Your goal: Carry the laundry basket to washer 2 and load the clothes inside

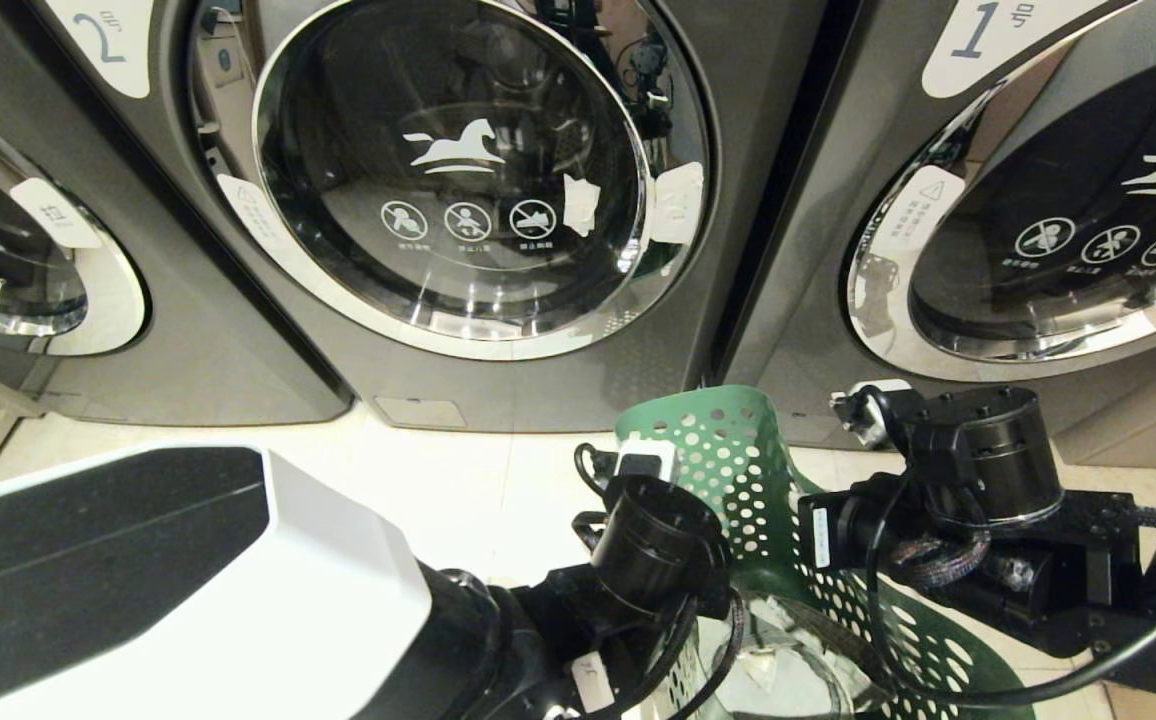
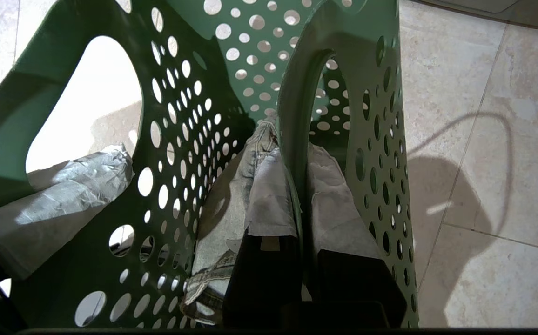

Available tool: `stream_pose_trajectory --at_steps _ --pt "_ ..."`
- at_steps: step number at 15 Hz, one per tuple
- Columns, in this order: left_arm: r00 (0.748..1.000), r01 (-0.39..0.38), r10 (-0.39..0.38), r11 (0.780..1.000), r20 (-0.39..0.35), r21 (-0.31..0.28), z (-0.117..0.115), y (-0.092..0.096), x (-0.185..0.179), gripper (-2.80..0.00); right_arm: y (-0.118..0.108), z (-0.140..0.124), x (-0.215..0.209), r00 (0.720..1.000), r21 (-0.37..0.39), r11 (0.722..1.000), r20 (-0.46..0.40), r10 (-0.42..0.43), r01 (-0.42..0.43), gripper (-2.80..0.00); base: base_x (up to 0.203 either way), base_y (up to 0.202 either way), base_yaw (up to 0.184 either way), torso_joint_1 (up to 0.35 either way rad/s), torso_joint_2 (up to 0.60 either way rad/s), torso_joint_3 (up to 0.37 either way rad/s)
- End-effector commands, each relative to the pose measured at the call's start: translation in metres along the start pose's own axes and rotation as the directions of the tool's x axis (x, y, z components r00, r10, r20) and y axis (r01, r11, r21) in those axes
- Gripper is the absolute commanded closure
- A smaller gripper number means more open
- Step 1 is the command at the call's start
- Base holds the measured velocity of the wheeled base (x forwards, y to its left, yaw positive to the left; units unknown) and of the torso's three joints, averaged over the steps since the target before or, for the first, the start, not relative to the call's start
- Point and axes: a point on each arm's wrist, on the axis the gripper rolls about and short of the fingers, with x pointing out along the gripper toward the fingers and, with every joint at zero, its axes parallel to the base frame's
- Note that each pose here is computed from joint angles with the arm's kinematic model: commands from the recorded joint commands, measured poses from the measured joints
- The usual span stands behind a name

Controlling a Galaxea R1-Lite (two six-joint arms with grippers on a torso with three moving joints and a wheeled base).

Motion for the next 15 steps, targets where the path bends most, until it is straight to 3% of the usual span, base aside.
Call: stream_pose_trajectory --at_steps 1,7,15 --pt "1.0 -0.014 0.014 1.0 -0.012 0.008 -0.004 0.0 0.007 0.0 0.0 0.003 0.001 1.0 0.008 1.0 0.009 -0.004 0.004 0.0 0.0 0.0 0.0 0.004 0.0 -0.034" --pt "1.0 -0.02 0.019 0.999 0.014 0.032 0.004 0.002 0.004 0.0 -0.002 0.021 0.002 0.998 0.031 0.999 0.065 -0.011 0.009 0.0 0.0 0.0 0.0 -0.002 0.0 -0.011" --pt "0.992 -0.069 0.064 0.997 0.109 0.039 0.038 0.011 0.008 0.0 -0.006 0.044 0.002 0.989 0.059 0.997 0.138 -0.051 0.043 0.0 0.0 0.0 0.0 0.0 0.0 0.0"
